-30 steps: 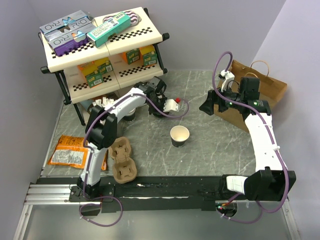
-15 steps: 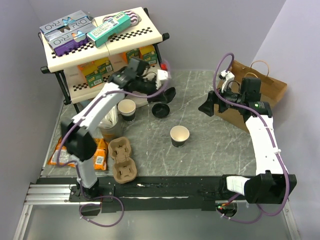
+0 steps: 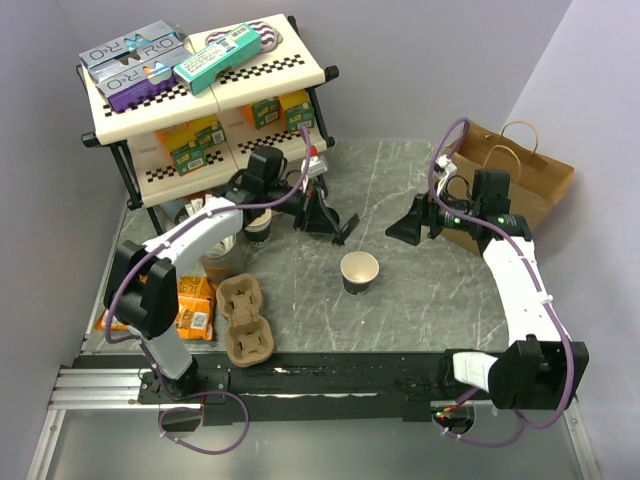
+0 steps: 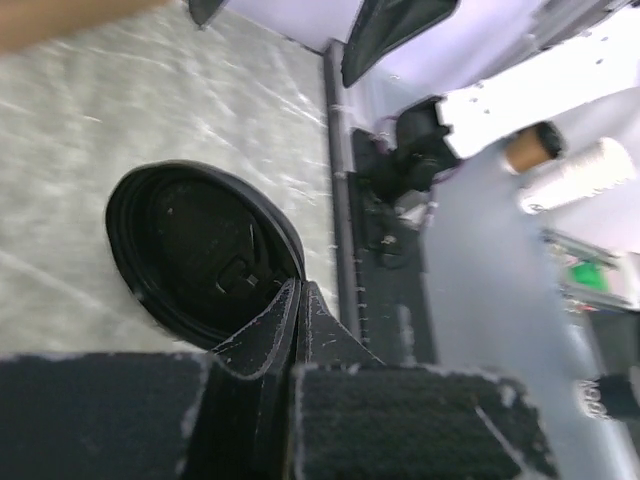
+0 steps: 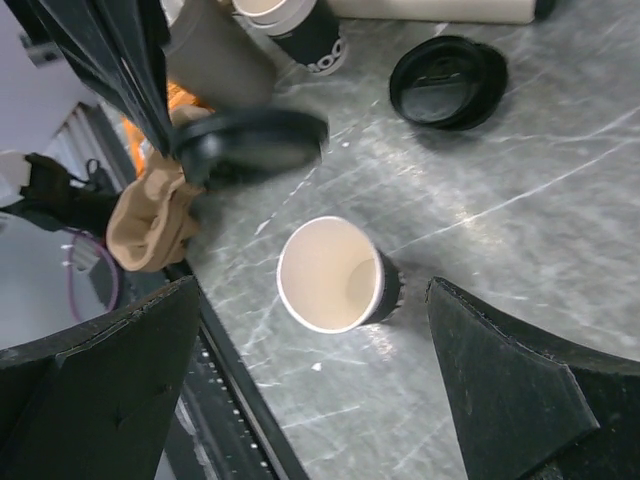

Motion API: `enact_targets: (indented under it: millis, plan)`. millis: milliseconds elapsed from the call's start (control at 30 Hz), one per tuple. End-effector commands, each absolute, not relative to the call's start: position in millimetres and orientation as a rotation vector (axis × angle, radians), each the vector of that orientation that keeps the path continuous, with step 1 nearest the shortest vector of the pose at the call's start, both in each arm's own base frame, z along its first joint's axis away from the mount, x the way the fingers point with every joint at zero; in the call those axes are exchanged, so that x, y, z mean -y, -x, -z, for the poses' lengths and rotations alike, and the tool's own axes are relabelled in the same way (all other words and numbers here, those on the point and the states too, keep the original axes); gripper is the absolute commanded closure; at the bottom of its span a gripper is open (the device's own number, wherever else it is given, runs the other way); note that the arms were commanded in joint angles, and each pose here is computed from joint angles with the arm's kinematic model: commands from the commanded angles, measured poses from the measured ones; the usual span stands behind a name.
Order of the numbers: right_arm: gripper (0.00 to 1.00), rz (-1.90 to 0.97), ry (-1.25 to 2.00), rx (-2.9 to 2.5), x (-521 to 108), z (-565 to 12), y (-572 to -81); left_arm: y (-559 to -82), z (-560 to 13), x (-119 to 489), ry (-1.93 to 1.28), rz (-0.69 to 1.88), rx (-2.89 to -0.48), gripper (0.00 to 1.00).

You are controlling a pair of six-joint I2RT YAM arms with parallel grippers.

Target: Pack the takeout coffee

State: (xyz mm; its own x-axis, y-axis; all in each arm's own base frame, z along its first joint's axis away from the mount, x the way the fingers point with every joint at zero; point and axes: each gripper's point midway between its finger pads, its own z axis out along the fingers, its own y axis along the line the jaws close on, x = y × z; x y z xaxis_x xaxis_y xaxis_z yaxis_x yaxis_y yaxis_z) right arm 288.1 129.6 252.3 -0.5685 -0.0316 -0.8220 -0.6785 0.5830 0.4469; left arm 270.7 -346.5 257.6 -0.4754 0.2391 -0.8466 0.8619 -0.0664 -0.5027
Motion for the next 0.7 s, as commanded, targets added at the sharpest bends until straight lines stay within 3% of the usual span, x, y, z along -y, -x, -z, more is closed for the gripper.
enact_targets:
  millis: [0,100,133,667]
  plan:
    - [0.00,-1.032,0.610,-1.893,-137.3,-269.7,-270.5,-231.8,-284.8,364.3,-1.245,1.714,-1.585,0.99]
    - [0.00,-1.019,0.604,-1.916,-135.9,-256.7,-260.1,-218.6,-278.2,375.6,-1.313,1.692,-1.519,0.99]
    - [0.00,-1.008,0.612,-1.919,-135.5,-253.3,-257.8,-212.2,-271.8,374.0,-1.253,1.767,-1.603,0.99]
    - [0.00,-1.055,0.546,-2.020,-134.9,-220.1,-247.5,-219.8,-246.8,388.1,-1.184,2.003,-1.641,0.99]
